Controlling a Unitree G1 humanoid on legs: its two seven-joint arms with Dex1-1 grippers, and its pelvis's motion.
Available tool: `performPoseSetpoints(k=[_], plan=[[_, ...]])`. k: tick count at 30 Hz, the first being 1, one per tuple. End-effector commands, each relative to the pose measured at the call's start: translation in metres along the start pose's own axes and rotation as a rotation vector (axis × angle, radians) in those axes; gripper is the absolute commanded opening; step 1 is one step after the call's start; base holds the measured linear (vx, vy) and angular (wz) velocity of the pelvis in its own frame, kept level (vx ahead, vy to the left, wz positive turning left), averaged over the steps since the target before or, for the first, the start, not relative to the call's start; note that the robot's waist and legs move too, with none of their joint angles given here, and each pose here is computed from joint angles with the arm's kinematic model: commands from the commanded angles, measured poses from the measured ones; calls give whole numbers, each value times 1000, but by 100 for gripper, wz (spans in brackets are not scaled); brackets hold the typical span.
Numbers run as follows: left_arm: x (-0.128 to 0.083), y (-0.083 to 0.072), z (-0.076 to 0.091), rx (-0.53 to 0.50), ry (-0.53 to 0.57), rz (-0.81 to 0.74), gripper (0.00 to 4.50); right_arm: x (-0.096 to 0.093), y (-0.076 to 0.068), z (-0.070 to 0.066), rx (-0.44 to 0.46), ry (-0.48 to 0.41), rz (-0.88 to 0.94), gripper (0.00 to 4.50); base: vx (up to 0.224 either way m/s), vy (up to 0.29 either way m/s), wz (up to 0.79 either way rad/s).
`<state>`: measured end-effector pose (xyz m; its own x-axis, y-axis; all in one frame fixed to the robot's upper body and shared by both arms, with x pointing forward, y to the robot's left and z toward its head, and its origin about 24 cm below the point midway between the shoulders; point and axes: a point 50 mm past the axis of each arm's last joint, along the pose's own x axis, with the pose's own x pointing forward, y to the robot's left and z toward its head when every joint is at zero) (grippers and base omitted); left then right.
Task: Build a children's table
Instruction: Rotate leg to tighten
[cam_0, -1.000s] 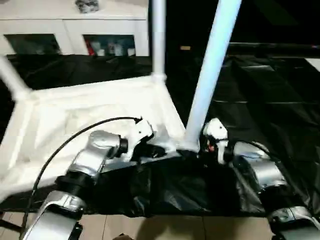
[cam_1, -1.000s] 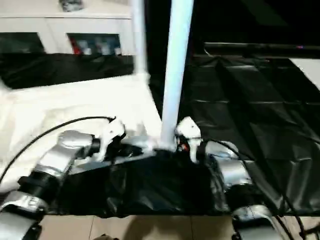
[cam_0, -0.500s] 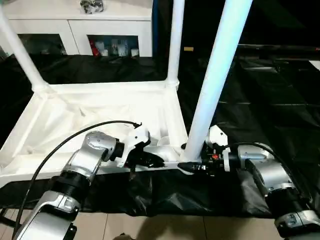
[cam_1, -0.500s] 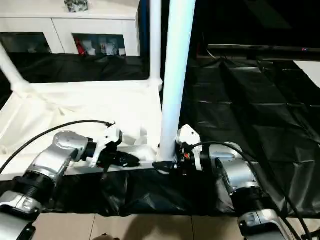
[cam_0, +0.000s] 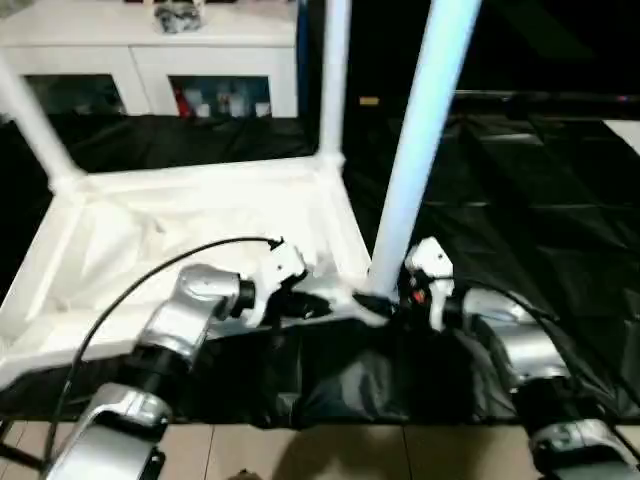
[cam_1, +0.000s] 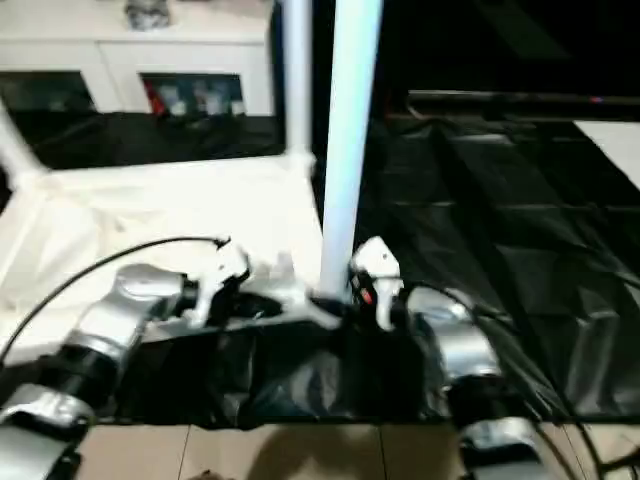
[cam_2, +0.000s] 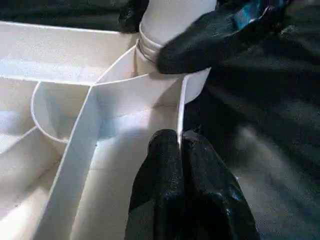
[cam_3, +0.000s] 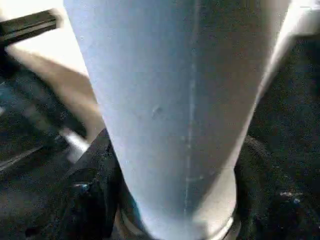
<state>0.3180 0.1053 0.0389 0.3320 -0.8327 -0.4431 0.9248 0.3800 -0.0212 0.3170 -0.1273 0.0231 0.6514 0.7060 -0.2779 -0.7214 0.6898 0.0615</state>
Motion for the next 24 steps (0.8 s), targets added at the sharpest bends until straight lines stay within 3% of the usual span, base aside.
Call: performPoseSetpoints(k=[1, 5, 6, 10, 13, 15, 19, 20, 24], plan=[[30, -8, 30, 19, -89, 66, 0, 38, 47, -14, 39, 76, 77, 265, 0, 0, 0], [40, -13, 35, 7, -104, 99, 0, 54, 60, -4, 69, 28, 37, 265, 0, 0, 0], [40, -14, 35, 12, -103, 98, 0, 56, 62, -2, 65, 19, 48, 300, 0, 0, 0], [39, -13, 33, 36, -88, 98, 0, 54, 63, 0, 89, 10, 95, 341, 0, 0, 0], [35, -11, 29, 81, -56, 104, 0, 49, 58, 0, 46, 18, 93, 371, 0, 0, 0], [31, -6, 27, 31, -53, 132, 0, 41, 48, -1, 15, 15, 76, 390, 0, 0, 0], [26, -3, 26, 29, -56, 138, 0, 32, 38, -4, 0, 17, 50, 390, 0, 0, 0], [26, -3, 26, 27, -56, 137, 27, 32, 38, -4, -2, 17, 50, 392, 0, 0, 0], [24, 0, 25, 25, -41, 142, 44, 27, 32, -3, 4, 10, 35, 392, 0, 0, 0]])
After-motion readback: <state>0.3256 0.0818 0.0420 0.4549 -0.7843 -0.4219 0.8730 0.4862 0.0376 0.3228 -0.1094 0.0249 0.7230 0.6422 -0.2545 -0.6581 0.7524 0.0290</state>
